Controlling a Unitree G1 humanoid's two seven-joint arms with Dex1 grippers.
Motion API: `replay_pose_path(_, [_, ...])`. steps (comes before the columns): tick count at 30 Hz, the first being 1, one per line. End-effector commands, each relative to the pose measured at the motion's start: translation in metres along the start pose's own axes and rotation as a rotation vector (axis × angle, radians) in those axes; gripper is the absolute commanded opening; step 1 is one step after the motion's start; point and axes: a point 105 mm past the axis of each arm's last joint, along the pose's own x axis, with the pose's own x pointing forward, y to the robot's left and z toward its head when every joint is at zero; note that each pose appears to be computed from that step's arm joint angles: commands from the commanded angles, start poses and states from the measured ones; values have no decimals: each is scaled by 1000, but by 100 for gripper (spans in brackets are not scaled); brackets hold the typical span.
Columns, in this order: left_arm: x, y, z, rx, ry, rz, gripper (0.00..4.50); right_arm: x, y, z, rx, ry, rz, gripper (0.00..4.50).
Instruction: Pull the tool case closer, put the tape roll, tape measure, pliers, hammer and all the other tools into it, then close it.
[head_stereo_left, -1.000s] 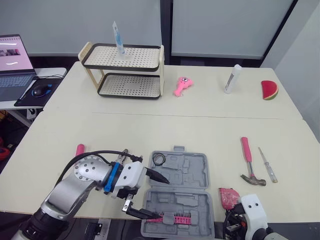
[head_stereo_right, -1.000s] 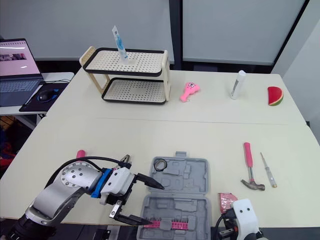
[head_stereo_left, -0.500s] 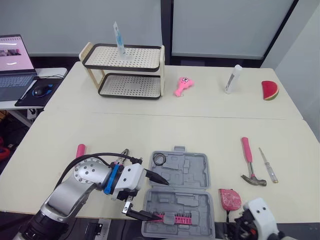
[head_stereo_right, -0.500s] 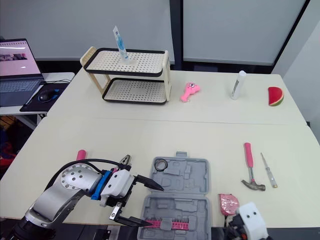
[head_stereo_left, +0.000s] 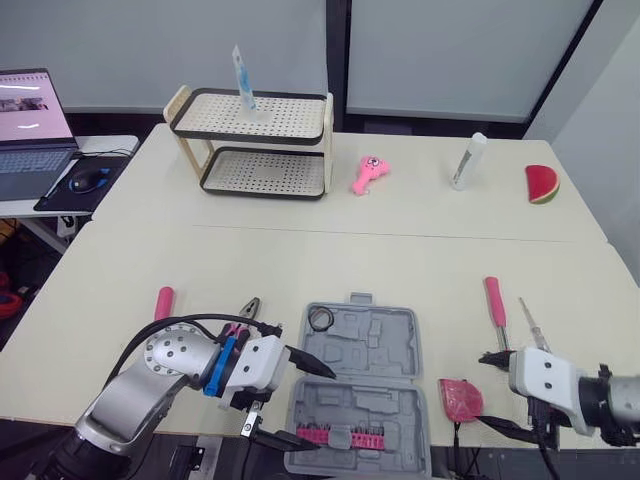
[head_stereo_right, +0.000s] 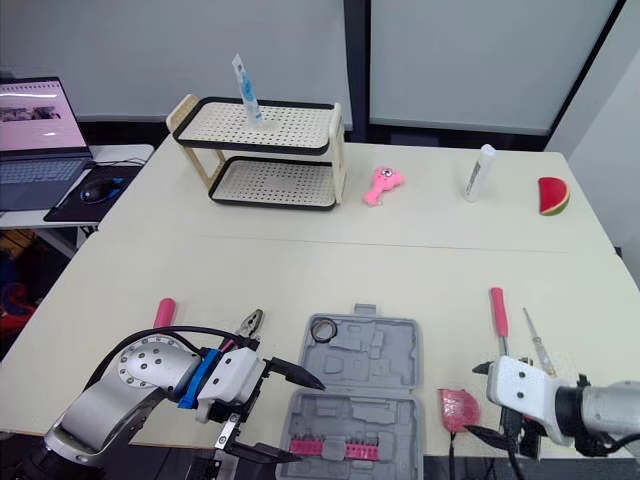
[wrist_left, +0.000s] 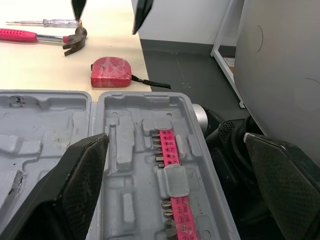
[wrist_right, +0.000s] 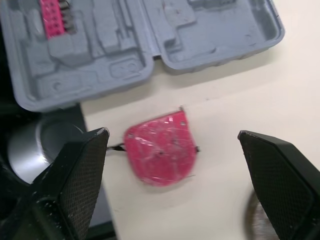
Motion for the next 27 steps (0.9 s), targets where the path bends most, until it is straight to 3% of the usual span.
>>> replay_pose_path(1, [3,-3,8,38,-8,-28,450,6,7,-14,-98,32,105,447])
replay_pose_path(27, [7,0,14,57,-6,-53,450,43,-11,-36,-206,56,133,447])
